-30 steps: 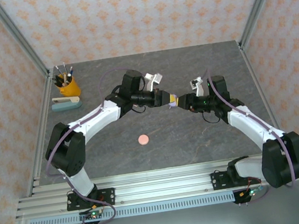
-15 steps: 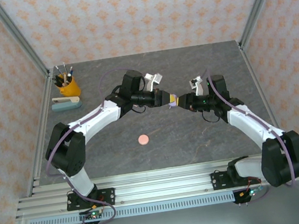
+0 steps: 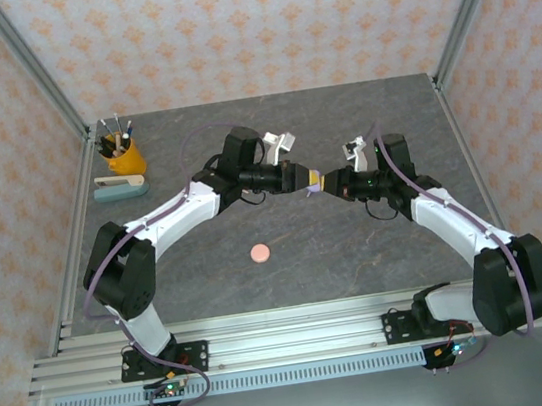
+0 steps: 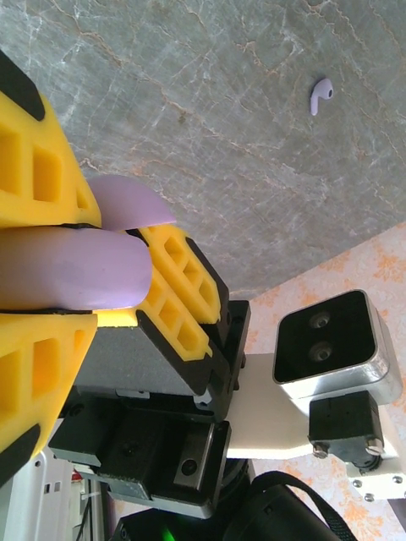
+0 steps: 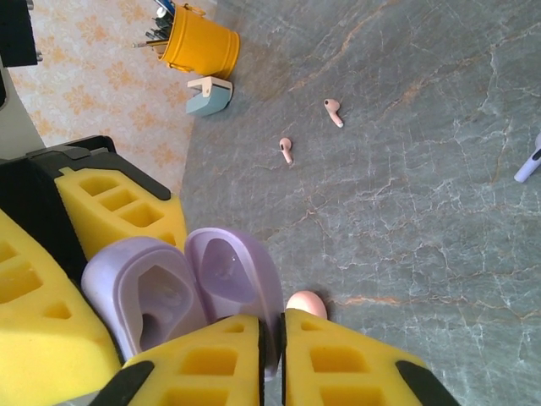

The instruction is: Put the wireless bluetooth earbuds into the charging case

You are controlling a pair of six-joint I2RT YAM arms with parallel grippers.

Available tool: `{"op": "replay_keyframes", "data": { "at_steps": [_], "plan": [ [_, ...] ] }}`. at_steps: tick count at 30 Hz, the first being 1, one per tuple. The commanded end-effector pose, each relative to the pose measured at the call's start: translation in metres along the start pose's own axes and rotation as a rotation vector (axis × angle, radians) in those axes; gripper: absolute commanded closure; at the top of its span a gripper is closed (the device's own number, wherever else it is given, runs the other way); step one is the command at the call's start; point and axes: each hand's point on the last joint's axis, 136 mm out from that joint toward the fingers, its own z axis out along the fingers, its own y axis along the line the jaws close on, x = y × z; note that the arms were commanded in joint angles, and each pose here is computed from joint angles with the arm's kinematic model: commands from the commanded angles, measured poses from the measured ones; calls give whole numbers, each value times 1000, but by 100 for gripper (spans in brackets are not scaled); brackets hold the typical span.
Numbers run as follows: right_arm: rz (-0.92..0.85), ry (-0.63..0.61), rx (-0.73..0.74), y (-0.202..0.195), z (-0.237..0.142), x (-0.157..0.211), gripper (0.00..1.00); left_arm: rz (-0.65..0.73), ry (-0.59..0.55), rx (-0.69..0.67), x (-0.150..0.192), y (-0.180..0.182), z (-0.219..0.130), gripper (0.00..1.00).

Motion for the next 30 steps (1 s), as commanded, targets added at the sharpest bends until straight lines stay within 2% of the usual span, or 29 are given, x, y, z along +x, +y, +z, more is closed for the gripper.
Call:
{"op": "replay_keyframes", "data": {
  "at_steps": [1, 5, 8, 11, 14, 18, 24, 30],
  "plan": [
    [-58, -67, -6, 12, -3, -22, 90, 36, 59, 69, 11, -25, 9, 100],
    [-49, -73, 14, 9, -5, -22, 94, 30, 53, 47, 11, -19, 9, 98],
    [-41, -72, 30, 9, -6, -21, 99, 26, 47, 31, 11, -16, 10, 80],
    [-37, -66, 60, 8, -7, -19, 100, 24, 38, 14, 9, -13, 11, 58],
    [-42, -52, 109, 6, -8, -17, 100, 27, 18, -3, 6, -10, 10, 43],
    [-41, -25, 196, -4, -8, -13, 100, 34, -31, -25, -5, -8, 1, 27],
    [-64, 18, 320, -21, -14, -8, 100, 40, -114, -80, -25, 1, -35, 15],
    [-120, 56, 434, -32, -18, -6, 100, 117, -46, -264, -18, 17, -59, 13]
  ]
}}
